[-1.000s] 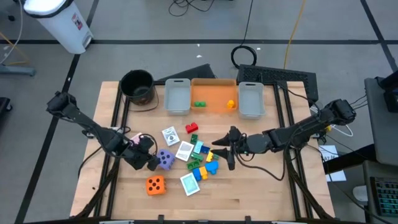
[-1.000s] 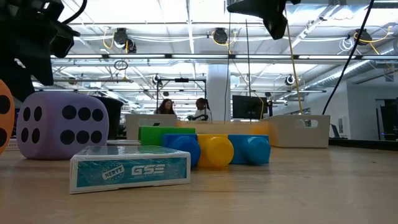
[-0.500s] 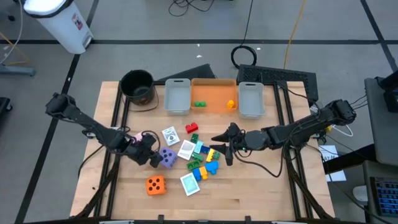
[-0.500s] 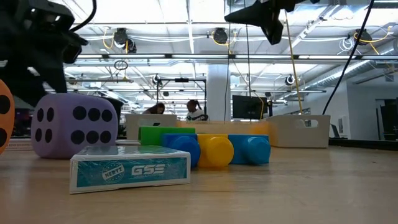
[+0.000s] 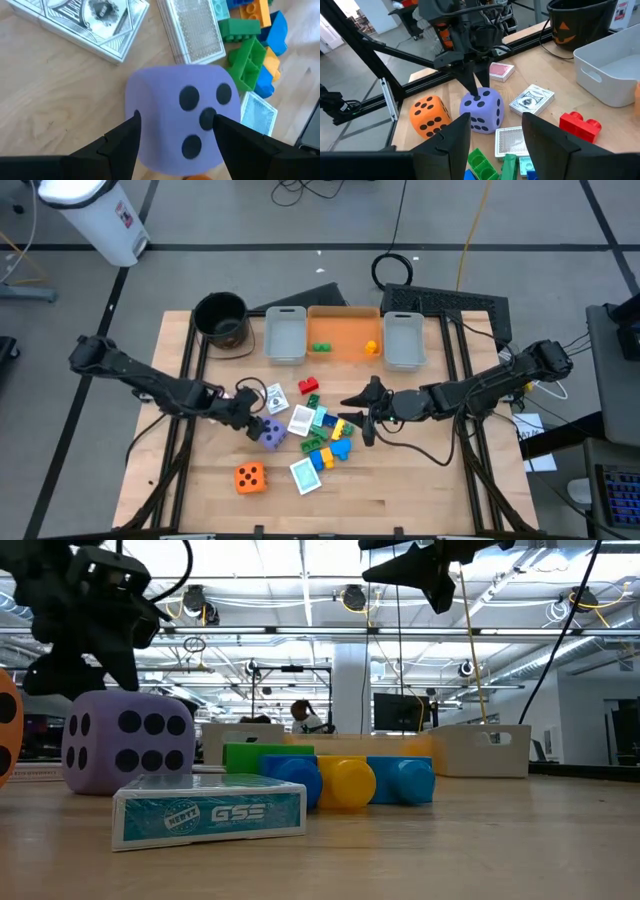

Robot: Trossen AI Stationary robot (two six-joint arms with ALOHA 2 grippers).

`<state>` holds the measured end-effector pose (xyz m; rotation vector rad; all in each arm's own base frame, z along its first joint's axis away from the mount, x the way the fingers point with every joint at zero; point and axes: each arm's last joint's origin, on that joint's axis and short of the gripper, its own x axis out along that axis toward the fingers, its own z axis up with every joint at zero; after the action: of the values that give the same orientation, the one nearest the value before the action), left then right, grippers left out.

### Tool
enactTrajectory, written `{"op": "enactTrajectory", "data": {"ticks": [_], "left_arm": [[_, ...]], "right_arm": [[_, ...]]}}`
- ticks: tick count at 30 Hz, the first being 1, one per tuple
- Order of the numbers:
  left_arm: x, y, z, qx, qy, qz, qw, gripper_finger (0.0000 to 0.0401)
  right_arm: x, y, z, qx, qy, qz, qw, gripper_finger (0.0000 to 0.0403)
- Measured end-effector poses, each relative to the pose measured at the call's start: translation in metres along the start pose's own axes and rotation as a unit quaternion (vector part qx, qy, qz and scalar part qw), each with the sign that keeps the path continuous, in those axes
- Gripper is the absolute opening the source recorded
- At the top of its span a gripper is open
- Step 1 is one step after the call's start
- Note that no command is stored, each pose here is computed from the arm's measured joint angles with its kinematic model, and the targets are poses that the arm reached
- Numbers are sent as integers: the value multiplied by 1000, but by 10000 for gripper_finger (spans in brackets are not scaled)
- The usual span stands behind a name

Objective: Pick & Place Toys
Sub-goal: Put the purple dice into the left gray bin

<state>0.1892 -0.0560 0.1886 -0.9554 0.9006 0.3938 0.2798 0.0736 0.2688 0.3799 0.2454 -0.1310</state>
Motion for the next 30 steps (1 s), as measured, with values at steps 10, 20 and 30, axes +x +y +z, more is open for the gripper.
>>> {"op": "enactTrajectory", "data": {"ticks": [10,20,30], "left_arm": [[6,6,13,1,47,-6,999,255],[14,4,20,10,72,-28,997,185],[14,5,24,15,70,-36,997,89]], "right_arm": [[0,0,0,-9,0,0,1000,166],[0,0,-1,-11,3,-2,1000,166],[0,-2,-4,-17,18,-10,1000,166]]}}
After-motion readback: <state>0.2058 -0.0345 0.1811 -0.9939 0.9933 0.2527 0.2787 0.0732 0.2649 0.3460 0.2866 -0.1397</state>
